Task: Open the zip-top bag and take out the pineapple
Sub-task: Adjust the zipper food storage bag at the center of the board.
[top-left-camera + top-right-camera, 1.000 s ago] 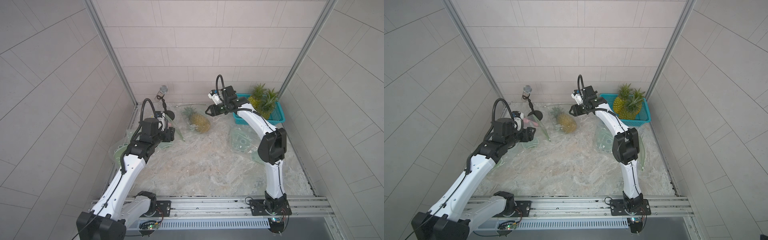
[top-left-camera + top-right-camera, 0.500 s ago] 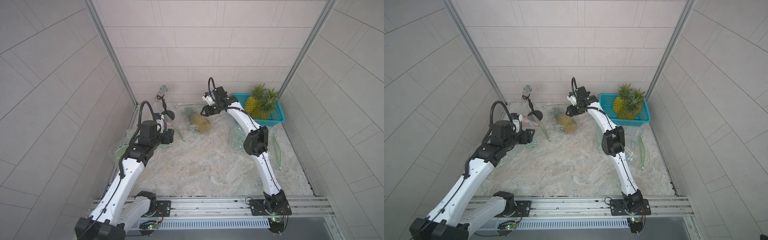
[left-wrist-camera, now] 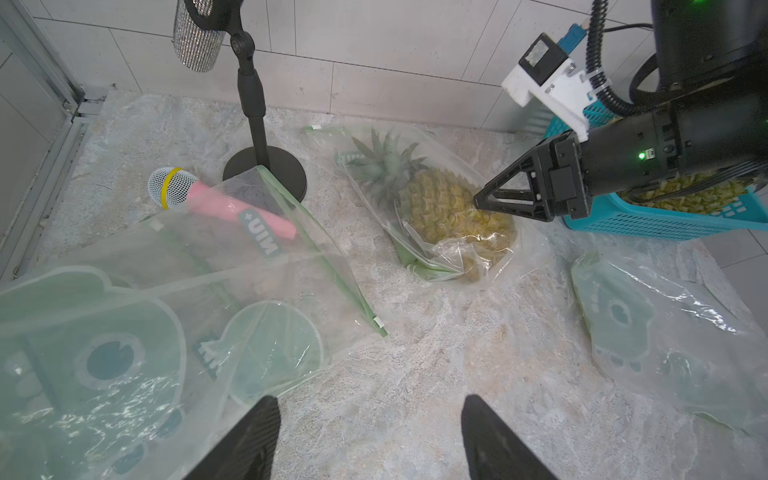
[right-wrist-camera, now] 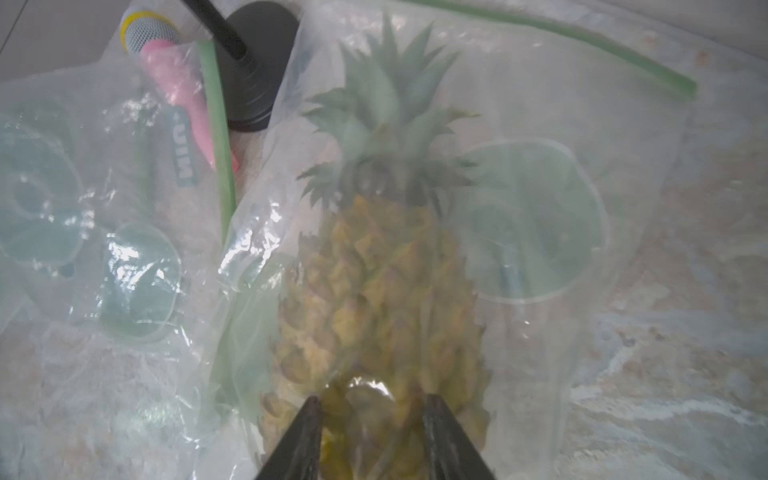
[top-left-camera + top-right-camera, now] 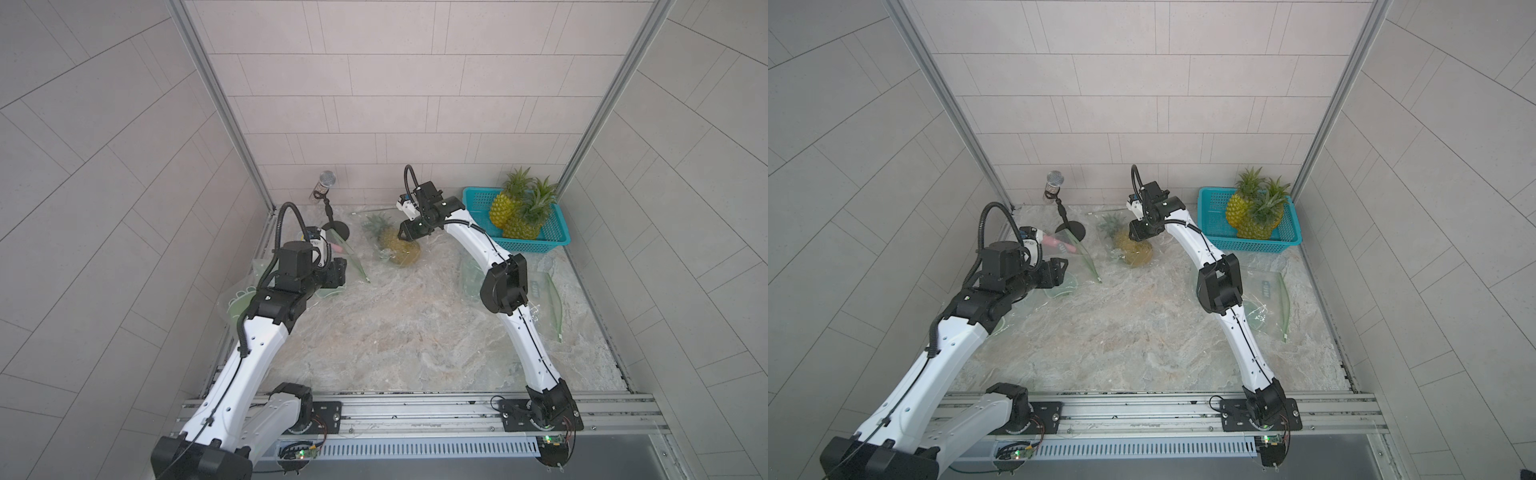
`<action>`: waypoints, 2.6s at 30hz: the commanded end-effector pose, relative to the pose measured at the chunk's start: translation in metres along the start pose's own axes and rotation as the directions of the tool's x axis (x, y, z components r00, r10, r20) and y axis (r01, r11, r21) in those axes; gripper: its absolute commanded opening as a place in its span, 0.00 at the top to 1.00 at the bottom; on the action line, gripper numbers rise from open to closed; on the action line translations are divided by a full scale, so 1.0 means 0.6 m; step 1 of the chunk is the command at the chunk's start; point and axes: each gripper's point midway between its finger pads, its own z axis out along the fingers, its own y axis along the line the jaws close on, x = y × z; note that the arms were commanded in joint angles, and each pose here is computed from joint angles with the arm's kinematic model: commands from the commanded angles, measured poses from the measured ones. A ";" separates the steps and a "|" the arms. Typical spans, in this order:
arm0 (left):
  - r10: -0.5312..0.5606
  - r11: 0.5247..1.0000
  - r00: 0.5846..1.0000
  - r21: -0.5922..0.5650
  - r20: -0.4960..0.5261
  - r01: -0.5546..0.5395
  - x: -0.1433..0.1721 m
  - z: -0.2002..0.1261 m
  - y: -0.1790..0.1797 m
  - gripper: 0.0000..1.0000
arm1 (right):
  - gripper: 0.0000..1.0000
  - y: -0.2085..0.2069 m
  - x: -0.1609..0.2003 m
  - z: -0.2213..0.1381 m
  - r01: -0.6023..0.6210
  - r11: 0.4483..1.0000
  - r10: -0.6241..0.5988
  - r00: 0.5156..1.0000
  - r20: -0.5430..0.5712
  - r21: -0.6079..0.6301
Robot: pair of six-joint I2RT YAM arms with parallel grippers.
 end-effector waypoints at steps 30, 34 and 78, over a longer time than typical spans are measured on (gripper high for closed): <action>-0.166 0.977 0.986 0.136 -0.013 0.167 -0.011 0.045 -0.026 0.27 | 1.00 0.018 0.255 -0.080 -0.123 0.989 0.129 0.990 -0.065 0.080; -0.220 0.953 0.975 0.208 -0.021 0.220 -0.017 0.066 -0.043 0.27 | 1.00 0.025 0.266 -0.080 -0.123 0.990 0.128 0.989 -0.075 0.065; 0.062 0.915 0.919 0.391 -0.389 0.103 0.159 0.257 -0.225 1.00 | 0.81 0.085 0.187 -0.205 -0.093 0.995 0.095 0.983 0.155 -0.024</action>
